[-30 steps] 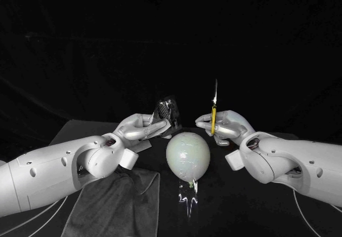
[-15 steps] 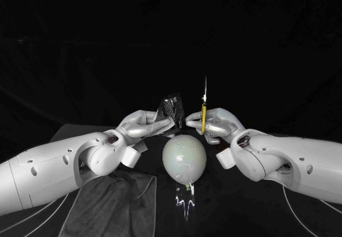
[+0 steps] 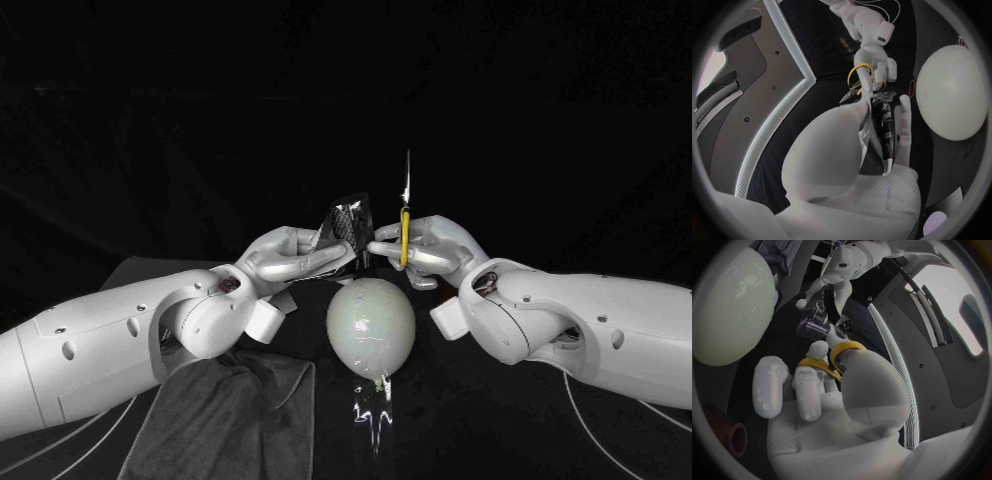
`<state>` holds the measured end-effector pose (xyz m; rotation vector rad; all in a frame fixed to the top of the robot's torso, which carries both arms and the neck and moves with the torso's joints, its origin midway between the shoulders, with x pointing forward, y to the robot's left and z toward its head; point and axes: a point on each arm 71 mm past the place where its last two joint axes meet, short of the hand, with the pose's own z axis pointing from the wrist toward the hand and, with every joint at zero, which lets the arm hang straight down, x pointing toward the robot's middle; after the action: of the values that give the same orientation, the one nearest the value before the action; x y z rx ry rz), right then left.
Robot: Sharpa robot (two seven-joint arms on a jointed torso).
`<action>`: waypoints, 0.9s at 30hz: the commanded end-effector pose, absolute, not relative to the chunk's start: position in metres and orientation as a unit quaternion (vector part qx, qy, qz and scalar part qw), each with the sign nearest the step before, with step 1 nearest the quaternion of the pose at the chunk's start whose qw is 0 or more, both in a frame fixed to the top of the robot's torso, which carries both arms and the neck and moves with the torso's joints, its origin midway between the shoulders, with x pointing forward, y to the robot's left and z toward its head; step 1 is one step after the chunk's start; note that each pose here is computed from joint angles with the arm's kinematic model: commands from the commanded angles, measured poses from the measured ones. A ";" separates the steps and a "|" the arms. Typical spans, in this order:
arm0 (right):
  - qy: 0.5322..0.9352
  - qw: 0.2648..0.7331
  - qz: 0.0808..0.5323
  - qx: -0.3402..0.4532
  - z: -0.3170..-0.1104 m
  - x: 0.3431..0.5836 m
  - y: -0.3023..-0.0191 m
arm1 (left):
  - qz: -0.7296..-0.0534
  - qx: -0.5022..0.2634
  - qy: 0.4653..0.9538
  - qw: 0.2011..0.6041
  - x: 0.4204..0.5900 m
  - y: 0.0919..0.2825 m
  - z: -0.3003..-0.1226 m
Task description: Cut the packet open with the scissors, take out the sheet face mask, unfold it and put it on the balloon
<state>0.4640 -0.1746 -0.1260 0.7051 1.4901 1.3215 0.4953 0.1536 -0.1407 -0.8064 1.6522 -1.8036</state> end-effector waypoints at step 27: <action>0.620 0.479 0.565 0.257 -0.123 0.460 -0.156 | -0.669 -0.293 0.621 0.284 0.497 0.145 -0.140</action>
<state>0.4615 -0.1601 -0.1249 0.6753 1.5130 1.3589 0.4974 0.1478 -0.1417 -0.7958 1.6640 -1.7899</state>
